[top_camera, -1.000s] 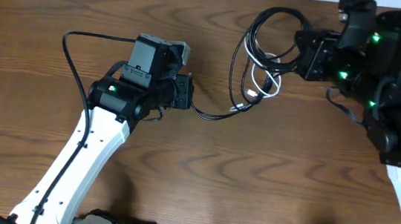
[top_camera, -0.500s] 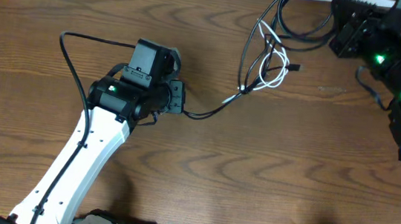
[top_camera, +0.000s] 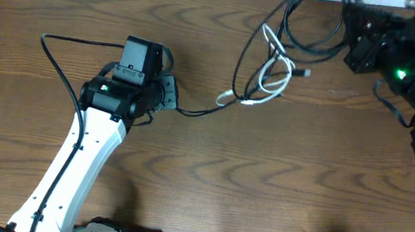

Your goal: Untangle cables

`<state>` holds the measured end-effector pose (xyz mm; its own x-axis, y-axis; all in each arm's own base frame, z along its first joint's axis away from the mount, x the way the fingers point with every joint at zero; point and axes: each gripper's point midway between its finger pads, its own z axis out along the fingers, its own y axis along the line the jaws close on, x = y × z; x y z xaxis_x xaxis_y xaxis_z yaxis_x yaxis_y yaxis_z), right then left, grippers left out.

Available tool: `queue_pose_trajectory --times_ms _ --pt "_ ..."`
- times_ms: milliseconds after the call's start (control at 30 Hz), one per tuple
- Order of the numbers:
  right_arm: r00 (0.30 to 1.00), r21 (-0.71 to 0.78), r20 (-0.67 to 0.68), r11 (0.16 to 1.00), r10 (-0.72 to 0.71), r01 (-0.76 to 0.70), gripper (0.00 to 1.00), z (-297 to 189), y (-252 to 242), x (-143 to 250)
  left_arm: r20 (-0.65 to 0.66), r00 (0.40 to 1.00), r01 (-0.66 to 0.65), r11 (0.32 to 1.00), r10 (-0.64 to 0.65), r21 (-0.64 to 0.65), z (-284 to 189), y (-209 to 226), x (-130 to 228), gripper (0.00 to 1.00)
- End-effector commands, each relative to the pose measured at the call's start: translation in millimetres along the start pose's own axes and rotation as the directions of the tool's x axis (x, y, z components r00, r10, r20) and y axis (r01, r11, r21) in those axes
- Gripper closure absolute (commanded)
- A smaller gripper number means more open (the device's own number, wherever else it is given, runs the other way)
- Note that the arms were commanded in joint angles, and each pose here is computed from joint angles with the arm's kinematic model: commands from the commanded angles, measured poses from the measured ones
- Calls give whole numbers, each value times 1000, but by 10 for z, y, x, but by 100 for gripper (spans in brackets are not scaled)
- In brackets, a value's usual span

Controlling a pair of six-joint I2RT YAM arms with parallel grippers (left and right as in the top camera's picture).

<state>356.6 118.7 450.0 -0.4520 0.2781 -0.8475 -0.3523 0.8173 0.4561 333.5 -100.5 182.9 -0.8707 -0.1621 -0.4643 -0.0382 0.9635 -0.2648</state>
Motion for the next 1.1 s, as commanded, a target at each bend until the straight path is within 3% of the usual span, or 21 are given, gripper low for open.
queue_pose_trajectory --times_ms 0,200,233,333,400,467,633,967,1067 --pt "991 13 -136 1000 -12 14 99 230 -52 316 6 1000 -23 982 22 188 -33 -332 -53 92" --pt "932 -50 -352 996 -85 71 99 539 -19 893 75 996 -80 915 55 396 -170 -736 -221 87" --pt "917 -85 -381 992 -120 94 99 590 47 995 81 995 -93 894 64 439 -211 -817 -231 70" --pt "909 -104 -385 986 -158 127 99 627 122 1046 75 993 -117 866 91 487 -252 -900 -192 40" --pt "911 -91 -377 985 -169 145 99 648 132 1039 70 990 -143 828 125 542 -309 -993 -140 25" --pt "911 -91 -374 985 -172 149 99 653 142 1038 73 985 -169 795 156 583 -358 -1062 -101 19" --pt "909 -127 -361 976 -209 174 99 667 223 1033 116 963 -259 725 242 638 -440 -1165 -37 15" --pt "902 -189 -348 962 -253 197 99 688 449 1087 212 945 -326 707 248 627 -477 -1220 -209 12" --pt "898 -210 -351 957 -266 201 99 686 533 1128 260 935 -349 742 240 573 -438 -1172 -339 12"
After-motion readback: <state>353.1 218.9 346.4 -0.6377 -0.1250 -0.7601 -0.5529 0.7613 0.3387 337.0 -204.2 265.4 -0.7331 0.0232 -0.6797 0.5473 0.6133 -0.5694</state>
